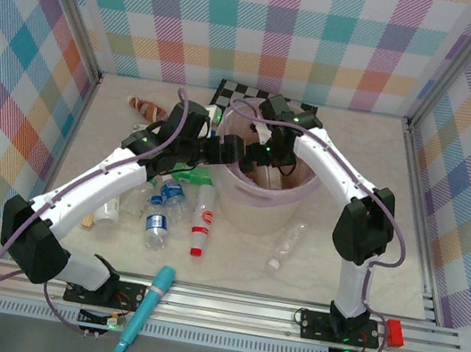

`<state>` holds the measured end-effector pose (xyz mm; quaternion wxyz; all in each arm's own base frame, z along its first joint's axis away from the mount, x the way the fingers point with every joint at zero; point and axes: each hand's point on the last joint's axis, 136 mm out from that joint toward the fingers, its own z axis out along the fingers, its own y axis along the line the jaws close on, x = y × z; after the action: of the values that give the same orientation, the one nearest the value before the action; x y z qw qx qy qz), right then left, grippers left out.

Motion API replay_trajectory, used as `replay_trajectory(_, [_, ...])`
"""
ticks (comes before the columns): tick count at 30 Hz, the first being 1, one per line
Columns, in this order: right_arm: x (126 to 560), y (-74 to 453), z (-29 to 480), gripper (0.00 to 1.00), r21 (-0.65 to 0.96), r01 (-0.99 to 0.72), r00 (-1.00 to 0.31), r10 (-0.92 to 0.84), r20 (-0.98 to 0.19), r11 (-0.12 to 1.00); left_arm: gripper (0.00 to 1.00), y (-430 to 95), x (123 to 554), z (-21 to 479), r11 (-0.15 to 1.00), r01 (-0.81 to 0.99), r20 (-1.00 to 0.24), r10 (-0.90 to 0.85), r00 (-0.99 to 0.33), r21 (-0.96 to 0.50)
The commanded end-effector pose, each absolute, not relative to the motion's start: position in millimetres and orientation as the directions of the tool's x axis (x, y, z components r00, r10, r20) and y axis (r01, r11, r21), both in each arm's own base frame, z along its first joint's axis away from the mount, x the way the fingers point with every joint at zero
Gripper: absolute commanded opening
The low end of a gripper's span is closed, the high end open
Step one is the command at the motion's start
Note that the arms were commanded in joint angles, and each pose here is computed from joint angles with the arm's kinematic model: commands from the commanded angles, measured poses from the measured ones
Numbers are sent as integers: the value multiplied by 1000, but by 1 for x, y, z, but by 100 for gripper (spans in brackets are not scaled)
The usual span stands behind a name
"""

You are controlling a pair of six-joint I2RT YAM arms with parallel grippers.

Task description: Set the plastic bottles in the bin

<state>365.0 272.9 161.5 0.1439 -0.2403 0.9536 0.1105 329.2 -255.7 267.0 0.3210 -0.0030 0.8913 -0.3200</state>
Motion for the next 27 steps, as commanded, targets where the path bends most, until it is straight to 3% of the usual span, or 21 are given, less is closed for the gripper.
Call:
replay_trajectory(1, [367,276,177,100,134,-503,-827,-430,-362,854,84,-259,327,263,805,208,-571,-189,-799,-556])
replay_trajectory(7, [366,275,205,99,135,-511,-811,-425,-402,849,84,-259,328,263,805,210,-572,-186,-799,-555])
replay_trajectory(17, [350,273,303,100,179,-552,-727,-365,-581,815,84,-259,327,262,805,210,-571,-185,-800,-555])
replay_trajectory(27, [334,241,372,99,189,-488,-670,-228,-706,852,84,-260,327,263,804,211,-571,-185,-800,-557])
